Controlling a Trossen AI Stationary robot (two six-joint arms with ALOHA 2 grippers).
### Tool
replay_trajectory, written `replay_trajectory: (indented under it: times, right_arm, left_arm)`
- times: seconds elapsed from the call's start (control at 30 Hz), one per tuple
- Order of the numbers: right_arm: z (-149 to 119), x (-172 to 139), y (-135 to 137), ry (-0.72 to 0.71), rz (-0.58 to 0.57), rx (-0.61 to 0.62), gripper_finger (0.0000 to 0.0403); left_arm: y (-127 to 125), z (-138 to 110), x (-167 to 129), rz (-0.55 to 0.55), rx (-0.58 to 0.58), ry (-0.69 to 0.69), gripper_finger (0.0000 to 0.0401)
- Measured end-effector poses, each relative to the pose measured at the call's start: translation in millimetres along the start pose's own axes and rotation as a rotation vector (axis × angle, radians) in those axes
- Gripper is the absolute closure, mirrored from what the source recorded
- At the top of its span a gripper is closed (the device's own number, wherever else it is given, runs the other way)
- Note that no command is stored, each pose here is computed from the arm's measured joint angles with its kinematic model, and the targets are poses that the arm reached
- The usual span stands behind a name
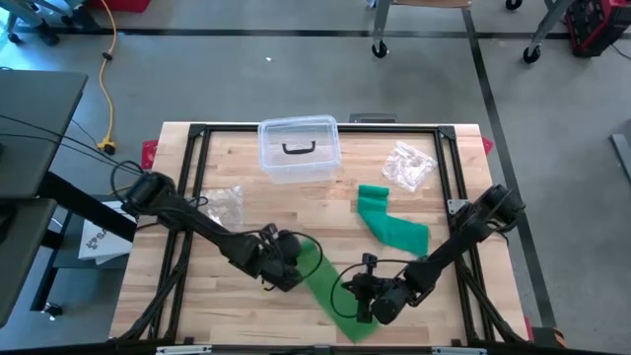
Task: Roll bandage
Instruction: Roll the green bandage
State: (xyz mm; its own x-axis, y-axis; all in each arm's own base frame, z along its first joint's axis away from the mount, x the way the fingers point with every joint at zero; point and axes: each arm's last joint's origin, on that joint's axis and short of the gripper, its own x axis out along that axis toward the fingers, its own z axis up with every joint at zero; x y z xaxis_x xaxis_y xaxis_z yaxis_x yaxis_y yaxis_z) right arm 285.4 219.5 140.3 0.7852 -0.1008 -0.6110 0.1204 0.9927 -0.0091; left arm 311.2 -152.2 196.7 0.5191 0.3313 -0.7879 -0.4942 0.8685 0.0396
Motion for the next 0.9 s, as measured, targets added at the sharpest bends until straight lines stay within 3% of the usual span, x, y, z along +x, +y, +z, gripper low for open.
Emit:
replay_trajectory:
  times: [0.2, 0.33, 0.57, 0.73, 0.9]
  right_arm:
    - [-25.3, 38.0, -1.7, 0.117, 0.069, -0.005, 0.0402]
    - [-22.6, 48.6, -7.1, 0.167, 0.145, 0.064, 0.0402]
    - [-18.9, 51.0, -11.7, 0.206, 0.204, 0.057, 0.0402]
    - [-18.0, 49.9, -11.2, 0.183, 0.202, -0.002, 0.0402]
    - [-5.0, 32.7, -19.0, 0.161, 0.129, -0.054, 0.0402]
  left_arm:
    - [2.4, -0.6, -2.6, 0.063, 0.024, -0.018, 0.0317]
    - [9.1, -4.1, -3.2, 0.137, 0.043, -0.005, 0.0317]
    - [21.8, -8.3, -5.8, 0.291, 0.043, -0.04, 0.0316]
    - [18.5, -7.2, -5.6, 0.267, 0.047, -0.055, 0.0316]
    - [13.1, -4.9, -5.2, 0.23, 0.127, -0.072, 0.0316]
